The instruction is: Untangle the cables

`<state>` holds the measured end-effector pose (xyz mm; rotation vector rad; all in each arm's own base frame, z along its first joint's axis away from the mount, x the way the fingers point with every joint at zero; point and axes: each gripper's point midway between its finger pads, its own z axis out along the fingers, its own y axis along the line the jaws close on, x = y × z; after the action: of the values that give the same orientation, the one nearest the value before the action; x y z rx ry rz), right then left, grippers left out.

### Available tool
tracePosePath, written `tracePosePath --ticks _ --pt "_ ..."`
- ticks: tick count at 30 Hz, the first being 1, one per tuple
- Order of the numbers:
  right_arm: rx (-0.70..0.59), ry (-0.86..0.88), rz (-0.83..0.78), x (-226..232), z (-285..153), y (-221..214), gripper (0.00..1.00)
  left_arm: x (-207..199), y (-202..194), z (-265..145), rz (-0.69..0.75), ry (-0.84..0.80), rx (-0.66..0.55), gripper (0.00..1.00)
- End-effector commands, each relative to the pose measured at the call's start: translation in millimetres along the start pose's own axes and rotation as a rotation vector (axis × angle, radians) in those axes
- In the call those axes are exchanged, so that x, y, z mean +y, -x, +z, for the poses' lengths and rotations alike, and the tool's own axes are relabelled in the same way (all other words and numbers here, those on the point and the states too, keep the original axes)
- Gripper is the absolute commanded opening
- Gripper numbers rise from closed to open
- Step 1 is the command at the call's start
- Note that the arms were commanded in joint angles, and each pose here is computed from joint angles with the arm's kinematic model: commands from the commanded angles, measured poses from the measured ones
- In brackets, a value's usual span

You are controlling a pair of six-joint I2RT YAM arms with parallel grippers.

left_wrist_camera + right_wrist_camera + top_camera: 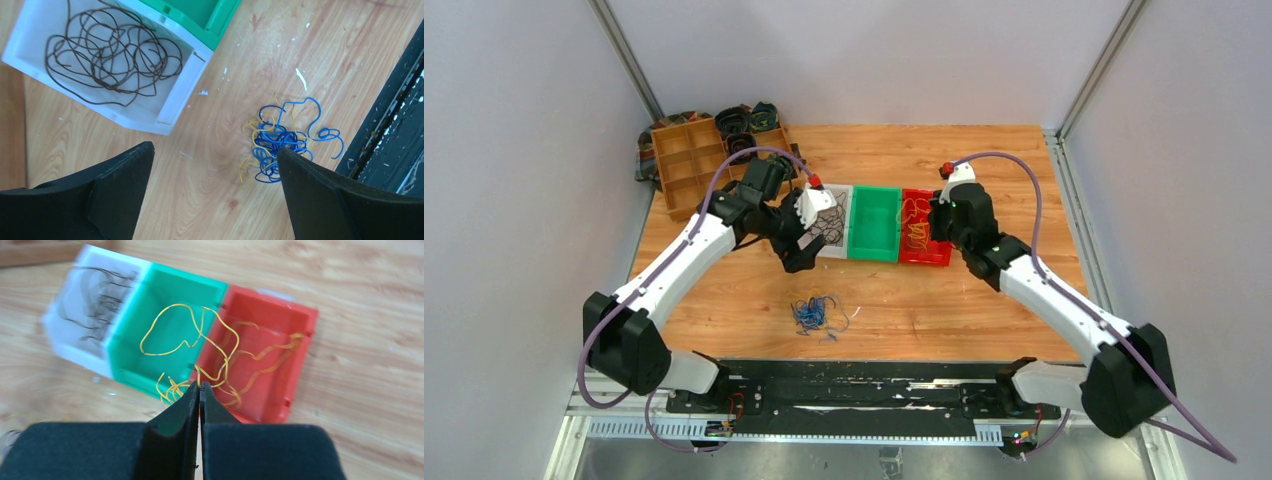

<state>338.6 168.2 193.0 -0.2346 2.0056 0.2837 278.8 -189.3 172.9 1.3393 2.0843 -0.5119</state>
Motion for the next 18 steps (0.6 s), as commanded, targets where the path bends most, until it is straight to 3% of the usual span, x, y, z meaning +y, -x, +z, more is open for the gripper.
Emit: tracePosePath --ticks 1,4,6,13,18 --pt "0.053 -0.186 -0.007 -42 16 -10 0.01 -3 -14 -5 0.059 0.020 0.017 0.98" --pt "0.072 -0.237 -0.022 -52 29 -15 0.02 -5 -29 -2 0.066 0.017 0.053 0.99" --pt "0.078 -0.279 -0.023 -58 34 -13 0.15 -7 -37 0 0.074 0.015 0.073 0.99" --pt "0.007 -0.260 -0.006 -50 29 19 0.45 -6 -62 7 0.115 0.009 0.144 0.99" --pt "-0.068 -0.134 -0.034 -17 13 30 0.51 -12 -72 21 0.089 -0.036 0.148 0.96"
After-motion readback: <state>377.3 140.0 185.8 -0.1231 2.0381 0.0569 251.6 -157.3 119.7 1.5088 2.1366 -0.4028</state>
